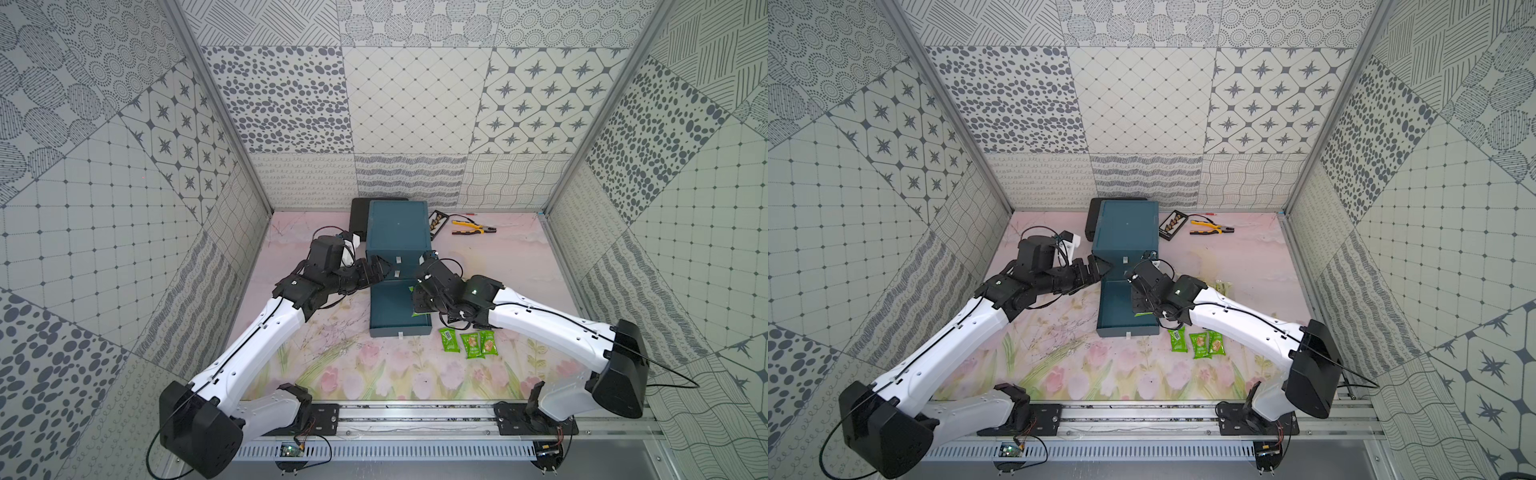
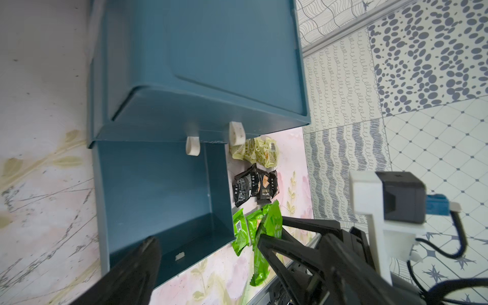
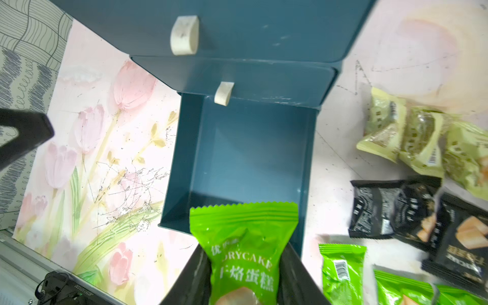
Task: Take the cookies out of the drawer
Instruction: Place the cookie at the center of the board.
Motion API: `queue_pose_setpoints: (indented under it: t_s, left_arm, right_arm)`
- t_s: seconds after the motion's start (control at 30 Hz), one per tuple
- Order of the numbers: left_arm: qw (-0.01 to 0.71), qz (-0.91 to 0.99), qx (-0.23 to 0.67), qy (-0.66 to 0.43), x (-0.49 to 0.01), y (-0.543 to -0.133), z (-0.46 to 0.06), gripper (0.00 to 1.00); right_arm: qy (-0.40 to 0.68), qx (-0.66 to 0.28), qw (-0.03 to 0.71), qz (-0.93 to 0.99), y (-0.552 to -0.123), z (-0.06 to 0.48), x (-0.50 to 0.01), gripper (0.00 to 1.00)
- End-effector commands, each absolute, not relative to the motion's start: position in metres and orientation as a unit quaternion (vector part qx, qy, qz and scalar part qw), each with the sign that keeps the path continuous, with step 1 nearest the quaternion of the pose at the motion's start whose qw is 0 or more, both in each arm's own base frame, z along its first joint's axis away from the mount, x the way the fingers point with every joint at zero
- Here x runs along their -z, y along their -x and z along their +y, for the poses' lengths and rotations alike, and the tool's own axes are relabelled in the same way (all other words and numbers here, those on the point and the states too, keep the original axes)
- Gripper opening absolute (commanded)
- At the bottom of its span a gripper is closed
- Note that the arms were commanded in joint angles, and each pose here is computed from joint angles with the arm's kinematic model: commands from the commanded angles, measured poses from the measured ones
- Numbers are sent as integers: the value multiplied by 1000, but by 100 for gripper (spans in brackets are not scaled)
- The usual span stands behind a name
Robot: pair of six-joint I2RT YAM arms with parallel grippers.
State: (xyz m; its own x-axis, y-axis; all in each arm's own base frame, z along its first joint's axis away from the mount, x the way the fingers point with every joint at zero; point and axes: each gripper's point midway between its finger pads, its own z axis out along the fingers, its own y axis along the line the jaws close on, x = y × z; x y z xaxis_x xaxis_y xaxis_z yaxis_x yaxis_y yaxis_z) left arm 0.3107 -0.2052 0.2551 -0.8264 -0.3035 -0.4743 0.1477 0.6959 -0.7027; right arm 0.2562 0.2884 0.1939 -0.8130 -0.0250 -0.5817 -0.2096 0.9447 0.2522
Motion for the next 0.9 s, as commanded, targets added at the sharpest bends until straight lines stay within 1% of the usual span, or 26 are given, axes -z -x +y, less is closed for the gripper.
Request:
queue_pose_setpoints:
  t_s: [0.0,0.17,0.4,0.7,0.87]
  left_arm:
    - [305,862,404,17,-275,-321,-233,98]
    - [285,868,406,16,-272,-322,-252,98]
    - [275,874,400,8,-272,-324,-266,97]
    - [279,878,388,7,-277,-326,-266,97]
    - [292,876,383,2,-285,-331,-266,98]
  right_arm:
    - [40,-128,291,947,-242,253,-195,31]
    - [5,-96,273,957,-225,194,-184,32]
    - [-35,-41,225,973,-220,130,-143,32]
    - [-86,19,184,979,-218,76,-102,32]
    - [-122,32,160,979,-220,63,-87,32]
